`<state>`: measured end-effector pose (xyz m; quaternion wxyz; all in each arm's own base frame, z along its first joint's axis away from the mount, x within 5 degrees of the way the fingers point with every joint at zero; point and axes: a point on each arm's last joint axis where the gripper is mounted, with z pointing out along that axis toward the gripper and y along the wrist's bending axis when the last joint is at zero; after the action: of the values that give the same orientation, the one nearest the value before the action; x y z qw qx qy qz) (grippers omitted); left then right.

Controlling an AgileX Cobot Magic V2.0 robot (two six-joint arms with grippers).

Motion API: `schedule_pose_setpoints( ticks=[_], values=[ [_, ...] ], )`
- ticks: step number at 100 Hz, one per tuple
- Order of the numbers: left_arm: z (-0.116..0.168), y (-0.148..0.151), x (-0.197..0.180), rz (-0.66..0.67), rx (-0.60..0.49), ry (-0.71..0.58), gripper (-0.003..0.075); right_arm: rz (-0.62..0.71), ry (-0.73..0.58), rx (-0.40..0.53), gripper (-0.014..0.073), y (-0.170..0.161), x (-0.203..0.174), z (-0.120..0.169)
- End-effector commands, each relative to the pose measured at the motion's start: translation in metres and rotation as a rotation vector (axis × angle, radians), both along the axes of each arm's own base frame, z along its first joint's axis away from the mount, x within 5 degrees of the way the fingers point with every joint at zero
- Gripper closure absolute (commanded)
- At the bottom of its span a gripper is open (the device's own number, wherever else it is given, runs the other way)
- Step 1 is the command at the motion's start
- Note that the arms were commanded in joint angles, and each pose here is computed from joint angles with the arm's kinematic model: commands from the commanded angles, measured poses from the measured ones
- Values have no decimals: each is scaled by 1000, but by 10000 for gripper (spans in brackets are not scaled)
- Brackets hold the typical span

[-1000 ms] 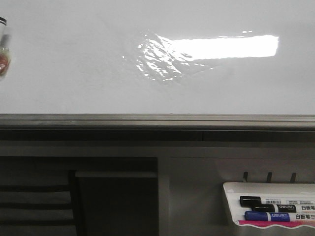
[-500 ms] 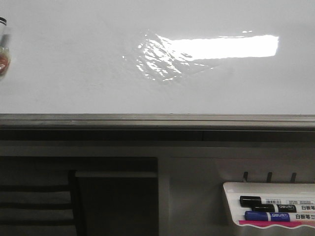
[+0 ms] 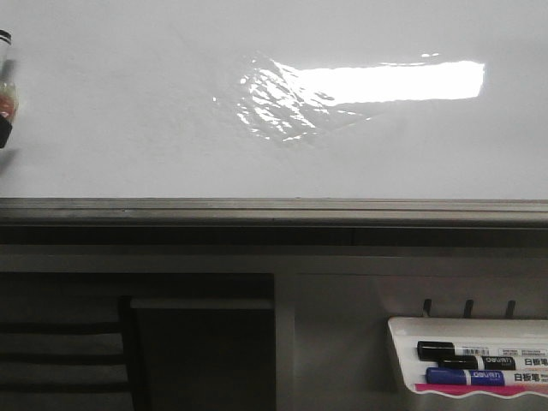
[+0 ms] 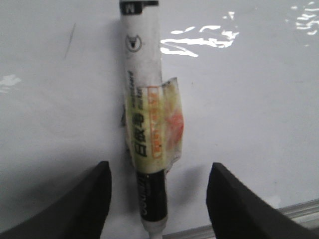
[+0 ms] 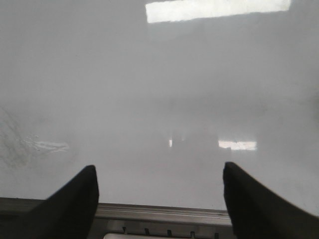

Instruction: Write number 7 on whiteboard

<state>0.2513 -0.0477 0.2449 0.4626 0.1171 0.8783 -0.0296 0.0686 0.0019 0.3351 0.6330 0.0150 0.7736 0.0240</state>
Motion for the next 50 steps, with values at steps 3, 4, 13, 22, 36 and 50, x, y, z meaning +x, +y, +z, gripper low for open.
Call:
schedule_pose_setpoints(
  ticks=[3,4,13,22,36,50],
  values=[
    [15,-3,11,1,-15,-118,337,-8,-95,-6,124,-1,3,16],
    [14,-3,11,1,-14,-116,337,-8,-95,-6,124,-1,3,16],
    [10,-4,14,2,-12,-106,375,-8,-95,-6,124,-1,3,16],
    [8,-4,15,2,-11,-100,448,-8,-95,-6,124,-1,3,16],
    [8,-4,16,4,-12,-110,561,-8,-95,-6,124,-1,3,16],
    [8,-4,16,5,-12,-117,652,-8,-95,-6,124,-1,3,16]
  ],
)
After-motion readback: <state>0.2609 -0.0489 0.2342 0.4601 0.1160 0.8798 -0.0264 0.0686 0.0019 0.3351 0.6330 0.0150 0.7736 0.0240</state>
